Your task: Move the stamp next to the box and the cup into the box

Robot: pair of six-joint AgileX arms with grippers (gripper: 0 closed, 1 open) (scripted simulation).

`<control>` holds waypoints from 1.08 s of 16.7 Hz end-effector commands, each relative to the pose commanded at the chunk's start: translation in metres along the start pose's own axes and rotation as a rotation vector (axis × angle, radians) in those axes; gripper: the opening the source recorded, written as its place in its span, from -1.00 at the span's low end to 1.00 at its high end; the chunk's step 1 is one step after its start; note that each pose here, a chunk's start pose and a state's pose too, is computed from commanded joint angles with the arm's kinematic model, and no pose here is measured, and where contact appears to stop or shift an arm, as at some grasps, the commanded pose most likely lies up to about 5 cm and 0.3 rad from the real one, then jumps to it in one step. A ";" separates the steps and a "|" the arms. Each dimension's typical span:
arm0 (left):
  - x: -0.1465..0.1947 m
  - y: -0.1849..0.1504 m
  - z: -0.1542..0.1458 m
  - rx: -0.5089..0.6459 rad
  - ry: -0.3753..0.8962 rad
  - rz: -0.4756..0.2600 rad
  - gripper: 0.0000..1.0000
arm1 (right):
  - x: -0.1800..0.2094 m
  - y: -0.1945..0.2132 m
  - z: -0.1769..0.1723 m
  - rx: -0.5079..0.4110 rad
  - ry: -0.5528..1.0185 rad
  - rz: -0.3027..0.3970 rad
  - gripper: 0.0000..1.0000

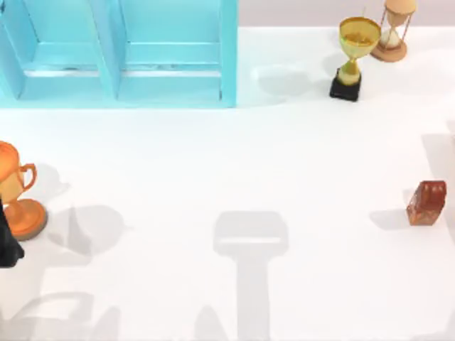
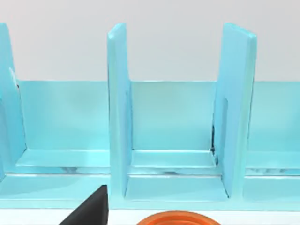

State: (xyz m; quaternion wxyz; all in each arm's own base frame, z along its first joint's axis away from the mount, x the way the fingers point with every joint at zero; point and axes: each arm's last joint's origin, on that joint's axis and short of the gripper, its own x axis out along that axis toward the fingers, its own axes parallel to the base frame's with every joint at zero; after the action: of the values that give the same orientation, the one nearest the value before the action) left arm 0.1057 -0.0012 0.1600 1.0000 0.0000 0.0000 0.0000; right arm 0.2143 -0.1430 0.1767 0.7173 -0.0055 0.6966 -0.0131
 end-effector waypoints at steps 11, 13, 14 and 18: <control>0.000 0.000 0.000 0.000 0.000 0.000 1.00 | 0.000 0.000 0.000 0.000 -0.001 0.000 1.00; 0.000 0.000 0.000 0.000 0.000 0.000 1.00 | -0.004 -0.001 0.001 0.000 -0.001 0.000 1.00; 0.000 0.000 0.000 0.000 0.000 0.000 1.00 | -0.010 -0.002 0.002 0.000 -0.001 0.001 1.00; 0.000 0.000 0.000 0.000 0.000 0.000 1.00 | -0.050 -0.005 0.006 0.004 0.011 0.009 1.00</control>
State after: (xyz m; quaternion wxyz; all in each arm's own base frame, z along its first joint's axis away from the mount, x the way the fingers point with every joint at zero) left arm 0.1057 -0.0012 0.1600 1.0000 0.0000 0.0000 0.0000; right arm 0.2185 -0.1473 0.2266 0.7134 -0.0010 0.7006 -0.0114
